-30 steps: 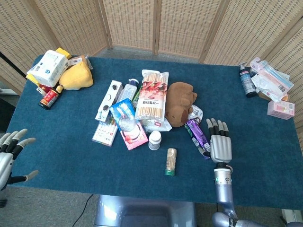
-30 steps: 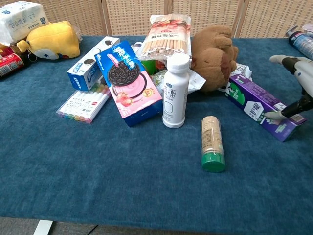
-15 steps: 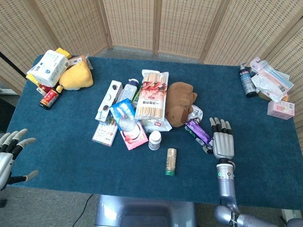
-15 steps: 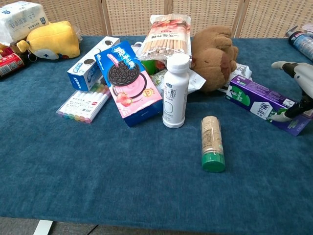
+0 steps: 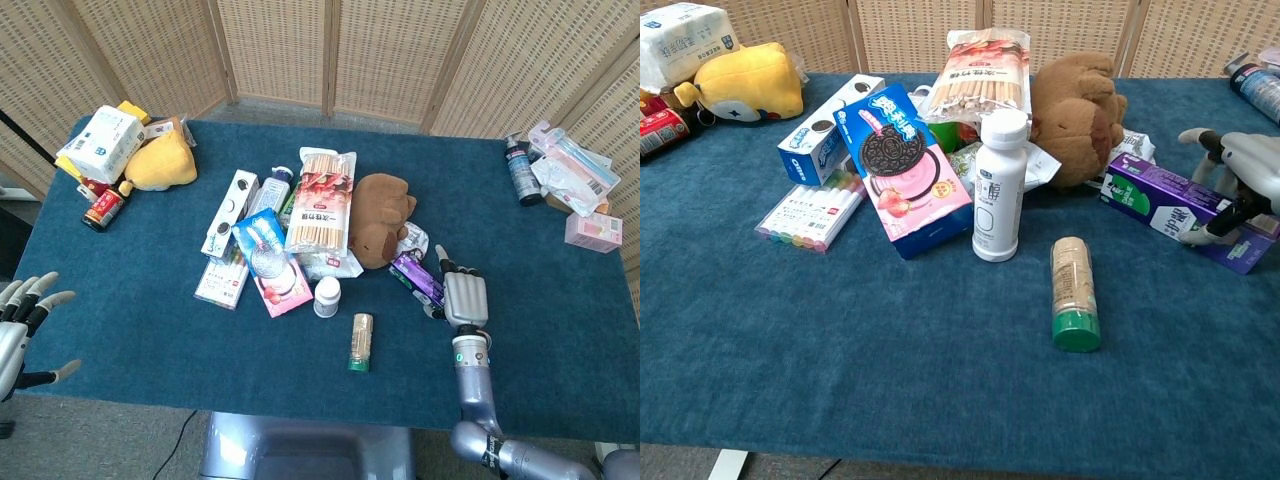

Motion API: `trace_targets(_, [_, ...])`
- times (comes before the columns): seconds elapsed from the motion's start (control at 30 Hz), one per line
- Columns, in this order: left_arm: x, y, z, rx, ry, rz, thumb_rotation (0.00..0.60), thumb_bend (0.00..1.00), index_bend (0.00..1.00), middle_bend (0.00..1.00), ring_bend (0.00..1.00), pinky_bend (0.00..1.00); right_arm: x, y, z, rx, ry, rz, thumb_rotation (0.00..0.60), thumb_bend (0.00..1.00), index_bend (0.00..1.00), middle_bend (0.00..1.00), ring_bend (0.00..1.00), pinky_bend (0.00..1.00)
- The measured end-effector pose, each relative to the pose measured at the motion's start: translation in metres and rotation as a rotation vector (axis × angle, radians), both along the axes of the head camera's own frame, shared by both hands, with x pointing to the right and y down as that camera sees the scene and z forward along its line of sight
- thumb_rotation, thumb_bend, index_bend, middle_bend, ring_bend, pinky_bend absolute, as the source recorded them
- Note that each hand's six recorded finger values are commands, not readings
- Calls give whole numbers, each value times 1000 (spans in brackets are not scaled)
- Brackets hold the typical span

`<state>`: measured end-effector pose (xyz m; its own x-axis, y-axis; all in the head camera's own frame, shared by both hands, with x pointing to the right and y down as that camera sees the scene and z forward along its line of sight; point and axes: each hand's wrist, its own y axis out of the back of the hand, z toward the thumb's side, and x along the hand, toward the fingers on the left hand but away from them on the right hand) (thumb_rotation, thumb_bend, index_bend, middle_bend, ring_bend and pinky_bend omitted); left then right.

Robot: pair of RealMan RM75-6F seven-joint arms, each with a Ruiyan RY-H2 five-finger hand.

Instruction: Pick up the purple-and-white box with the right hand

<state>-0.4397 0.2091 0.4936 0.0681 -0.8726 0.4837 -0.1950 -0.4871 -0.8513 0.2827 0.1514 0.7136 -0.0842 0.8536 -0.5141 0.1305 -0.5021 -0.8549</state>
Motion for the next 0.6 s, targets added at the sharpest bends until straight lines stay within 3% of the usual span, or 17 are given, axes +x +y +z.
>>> trace_targets(0.1, [0,0,0,-1,-2,1,600,0,223,0,0,0,0,-2,-1,0,-5,-3,600,194,412,809,786,914])
trace_targets(0.17, [0,0,1,-2,-2,1,600,0,222,0,0,0,-1,-4,-3,14,-14,-3,600,254,478,878,850,992])
trace_targets(0.6, [2,1,2,-5,3,6,600,0,222,0,0,0,-1,-19,-50,179,-84,-12,600,286,533,922,893,1000])
